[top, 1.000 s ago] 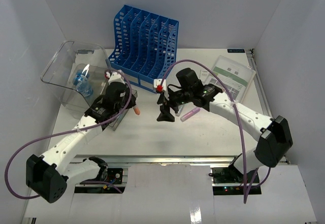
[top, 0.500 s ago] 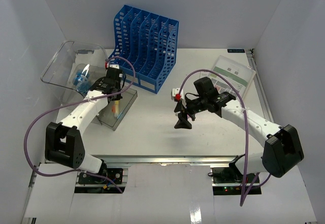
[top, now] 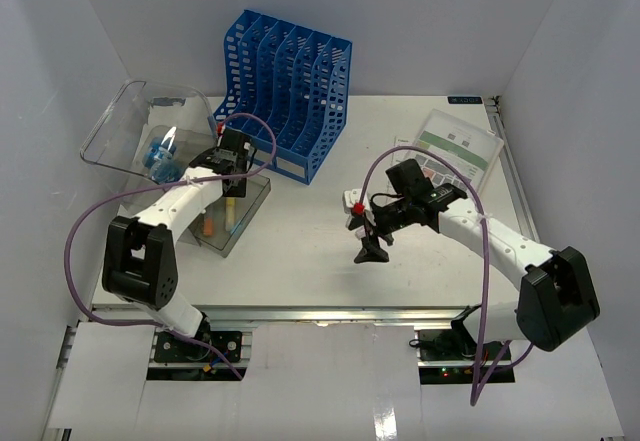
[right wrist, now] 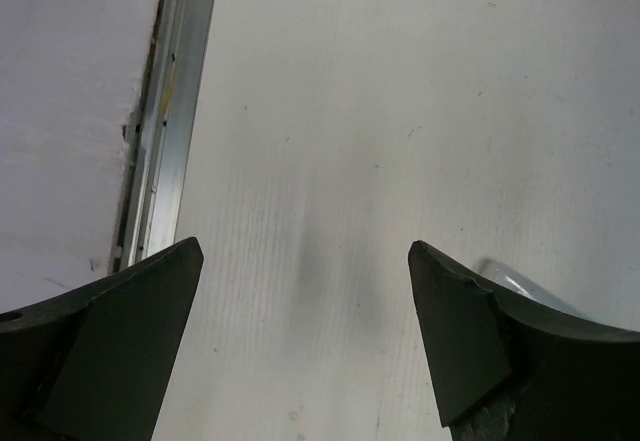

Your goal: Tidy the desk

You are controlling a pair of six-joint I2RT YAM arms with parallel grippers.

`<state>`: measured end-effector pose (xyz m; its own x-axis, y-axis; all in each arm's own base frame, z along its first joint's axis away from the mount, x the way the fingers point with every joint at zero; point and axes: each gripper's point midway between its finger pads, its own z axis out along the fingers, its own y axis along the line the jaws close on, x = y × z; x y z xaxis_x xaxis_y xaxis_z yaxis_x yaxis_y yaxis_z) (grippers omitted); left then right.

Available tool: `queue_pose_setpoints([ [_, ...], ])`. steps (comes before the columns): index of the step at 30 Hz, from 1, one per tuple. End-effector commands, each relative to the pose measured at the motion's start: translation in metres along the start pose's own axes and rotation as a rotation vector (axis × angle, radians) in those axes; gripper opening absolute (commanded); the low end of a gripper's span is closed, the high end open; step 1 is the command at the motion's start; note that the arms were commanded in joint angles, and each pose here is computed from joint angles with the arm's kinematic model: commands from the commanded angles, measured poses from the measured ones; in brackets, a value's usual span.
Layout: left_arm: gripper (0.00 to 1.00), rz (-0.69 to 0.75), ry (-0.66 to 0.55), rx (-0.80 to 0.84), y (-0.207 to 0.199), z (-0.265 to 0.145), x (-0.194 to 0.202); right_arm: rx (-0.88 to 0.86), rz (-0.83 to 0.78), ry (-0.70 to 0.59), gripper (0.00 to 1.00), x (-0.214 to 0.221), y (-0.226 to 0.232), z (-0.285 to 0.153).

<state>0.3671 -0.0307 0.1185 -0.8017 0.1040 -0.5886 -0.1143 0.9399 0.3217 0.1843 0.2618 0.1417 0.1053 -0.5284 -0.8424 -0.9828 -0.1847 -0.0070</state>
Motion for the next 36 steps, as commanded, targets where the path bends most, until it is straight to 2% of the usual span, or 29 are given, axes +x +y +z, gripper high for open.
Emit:
queue_pose_setpoints([
  [1, 0.71, -0.073, -0.145, 0.207, -0.011, -0.055, -0.043, -0.001, -0.346, 0.07, 0.9, 0.001, -0.004, -0.015],
  [4, 0.79, -0.112, -0.187, 0.427, -0.033, -0.09, -0.039, -0.003, -0.509, 0.165, 0.9, 0.018, -0.018, -0.016],
  [7, 0.87, -0.16, -0.229, 0.64, -0.054, -0.124, -0.022, -0.096, -0.61, 0.257, 0.9, 0.042, -0.018, -0.015],
  [9, 0.92, -0.21, -0.307, 0.767, -0.058, -0.155, -0.012, -0.139, -0.613, 0.31, 0.91, 0.055, -0.021, -0.014],
  [10, 0.92, -0.234, -0.276, 0.815, -0.065, -0.156, 0.006, -0.147, -0.605, 0.342, 0.92, 0.062, -0.027, -0.013],
  [14, 0.94, -0.319, -0.347, 0.944, -0.066, -0.186, 0.028, -0.151, -0.571, 0.395, 0.97, 0.072, -0.046, -0.01],
  [19, 0.98, -0.411, -0.367, 1.043, -0.069, -0.2, 0.054, -0.123, -0.556, 0.396, 0.99, 0.067, -0.063, -0.01],
  [26, 0.98, -0.514, -0.36, 1.051, -0.067, -0.197, 0.07, -0.153, -0.471, 0.45, 1.0, 0.084, -0.071, -0.019],
  [28, 0.98, -0.525, -0.352, 1.057, -0.068, -0.195, 0.074, -0.151, -0.444, 0.459, 0.95, 0.091, -0.075, -0.023],
  [36, 0.98, -0.51, -0.342, 1.162, -0.076, -0.211, 0.081, -0.138, -0.394, 0.484, 0.93, 0.101, -0.084, -0.027],
])
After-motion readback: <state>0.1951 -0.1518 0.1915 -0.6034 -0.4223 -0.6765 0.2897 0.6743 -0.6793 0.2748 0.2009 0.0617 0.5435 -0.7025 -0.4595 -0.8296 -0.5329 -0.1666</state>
